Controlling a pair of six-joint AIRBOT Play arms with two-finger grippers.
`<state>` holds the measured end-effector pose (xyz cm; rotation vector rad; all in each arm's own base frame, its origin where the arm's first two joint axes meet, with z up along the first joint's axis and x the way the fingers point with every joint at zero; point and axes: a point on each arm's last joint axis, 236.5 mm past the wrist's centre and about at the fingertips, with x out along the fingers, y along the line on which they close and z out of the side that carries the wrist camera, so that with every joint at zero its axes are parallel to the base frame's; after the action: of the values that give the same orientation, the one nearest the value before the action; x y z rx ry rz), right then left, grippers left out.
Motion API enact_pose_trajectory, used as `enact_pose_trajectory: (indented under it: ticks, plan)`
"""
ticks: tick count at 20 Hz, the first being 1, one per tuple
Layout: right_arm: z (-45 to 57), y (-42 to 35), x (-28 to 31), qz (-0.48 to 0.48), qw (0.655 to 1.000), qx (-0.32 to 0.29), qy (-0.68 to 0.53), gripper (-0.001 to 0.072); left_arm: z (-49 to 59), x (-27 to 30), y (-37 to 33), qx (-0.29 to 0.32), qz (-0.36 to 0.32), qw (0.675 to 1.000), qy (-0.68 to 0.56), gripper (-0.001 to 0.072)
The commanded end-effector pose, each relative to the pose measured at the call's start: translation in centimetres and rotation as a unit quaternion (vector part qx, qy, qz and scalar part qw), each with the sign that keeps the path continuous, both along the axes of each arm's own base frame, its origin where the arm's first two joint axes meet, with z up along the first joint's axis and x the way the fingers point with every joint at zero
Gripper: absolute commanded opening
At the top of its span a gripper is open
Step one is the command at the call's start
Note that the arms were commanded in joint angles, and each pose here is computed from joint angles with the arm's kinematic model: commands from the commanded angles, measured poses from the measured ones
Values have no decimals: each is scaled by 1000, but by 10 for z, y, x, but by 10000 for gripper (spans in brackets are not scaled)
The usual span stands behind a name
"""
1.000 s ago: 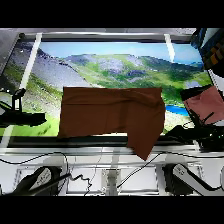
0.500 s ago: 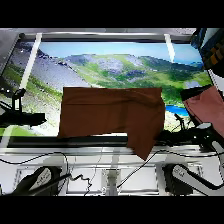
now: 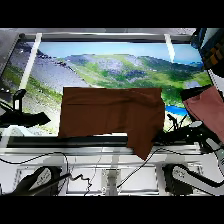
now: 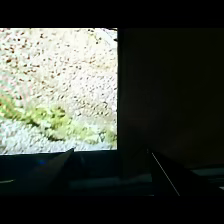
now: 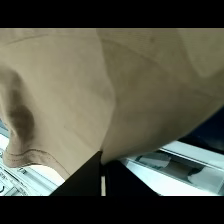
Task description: Fold the clothes and pants, and hang the long-sleeved shirts on hangers.
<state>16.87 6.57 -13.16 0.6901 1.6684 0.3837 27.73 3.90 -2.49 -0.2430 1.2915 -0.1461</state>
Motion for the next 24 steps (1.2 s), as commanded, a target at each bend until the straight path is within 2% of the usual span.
enact_pose_trajectory:
  ticks: [1,5,10,13,14,15,19,21,22,23,24]
  plan:
    - [-10,-10,10,-4,999,-30,-22,16,-15,-8,2,-1,4,1000,28,522]
    - [-10,-10,10,-4,999,-29,-22,16,-53,-22,-10,-41,9,995,87,523]
    - [-9,-9,9,-2,999,-28,-21,16,-87,-24,-42,-130,27,983,129,523]
    - [-9,-9,9,-2,999,-27,-21,16,-98,-29,-46,-145,28,977,151,520]
    - [-9,-9,9,-2,999,-27,-21,16,-98,-31,-48,-148,21,976,155,468]
    - [-9,-9,9,-2,999,-27,-21,16,-96,-35,-50,-152,11,975,160,454]
    - [-9,-9,9,-2,999,-27,-21,16,-87,-61,-61,-174,-37,963,200,445]
    - [-9,-9,9,-2,999,-27,-21,16,-86,-71,-60,-171,-50,960,218,251]
    - [-9,-9,9,-3,999,-27,-21,16,-85,-72,-61,-173,-51,958,221,196]
    - [-9,-9,9,-3,999,-27,-21,16,-85,-72,-61,-173,-50,959,220,193]
    - [-8,-9,10,-2,999,-26,-22,16,-85,-71,-61,-174,-50,959,219,112]
